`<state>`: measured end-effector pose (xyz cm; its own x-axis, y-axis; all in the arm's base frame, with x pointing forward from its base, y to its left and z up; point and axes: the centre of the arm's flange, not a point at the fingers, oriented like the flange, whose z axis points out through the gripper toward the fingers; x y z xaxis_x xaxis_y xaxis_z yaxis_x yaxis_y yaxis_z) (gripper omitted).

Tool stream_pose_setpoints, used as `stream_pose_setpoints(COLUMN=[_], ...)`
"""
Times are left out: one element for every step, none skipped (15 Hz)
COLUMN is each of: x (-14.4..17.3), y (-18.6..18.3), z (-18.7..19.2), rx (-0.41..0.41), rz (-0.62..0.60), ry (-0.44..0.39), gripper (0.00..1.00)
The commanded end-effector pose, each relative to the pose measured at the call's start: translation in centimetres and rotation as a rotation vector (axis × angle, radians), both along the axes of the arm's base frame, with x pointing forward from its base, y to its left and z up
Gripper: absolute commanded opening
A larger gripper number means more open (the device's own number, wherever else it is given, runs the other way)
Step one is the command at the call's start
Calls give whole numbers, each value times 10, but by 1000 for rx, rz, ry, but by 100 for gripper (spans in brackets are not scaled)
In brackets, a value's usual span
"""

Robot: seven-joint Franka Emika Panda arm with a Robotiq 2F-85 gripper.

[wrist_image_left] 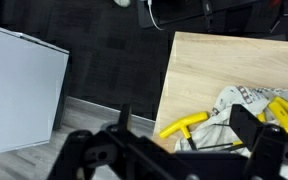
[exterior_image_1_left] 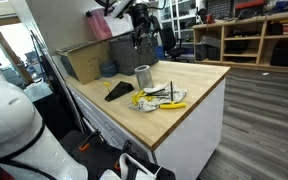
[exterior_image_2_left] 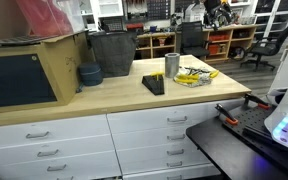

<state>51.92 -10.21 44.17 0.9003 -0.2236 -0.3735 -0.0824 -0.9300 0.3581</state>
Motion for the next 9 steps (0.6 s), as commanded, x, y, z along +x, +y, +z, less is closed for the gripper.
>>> stream_pose_setpoints(x=[0, 7, 9, 10, 10, 8, 9, 5, 5], y=[0, 3, 4, 5, 6, 7, 8, 10, 10], z=[0, -1, -4, -13, -22, -34, -43, -56, -67], rx=[0, -8, -12, -17, -25, -35, -38, -44, -47], rz=[0, -27, -49, -77, -94, -121, -149, -177, -195], ry=[0, 0, -2, -3, 0, 3, 5, 12, 17], gripper=[100, 100, 100, 100, 100, 100, 100, 100, 100])
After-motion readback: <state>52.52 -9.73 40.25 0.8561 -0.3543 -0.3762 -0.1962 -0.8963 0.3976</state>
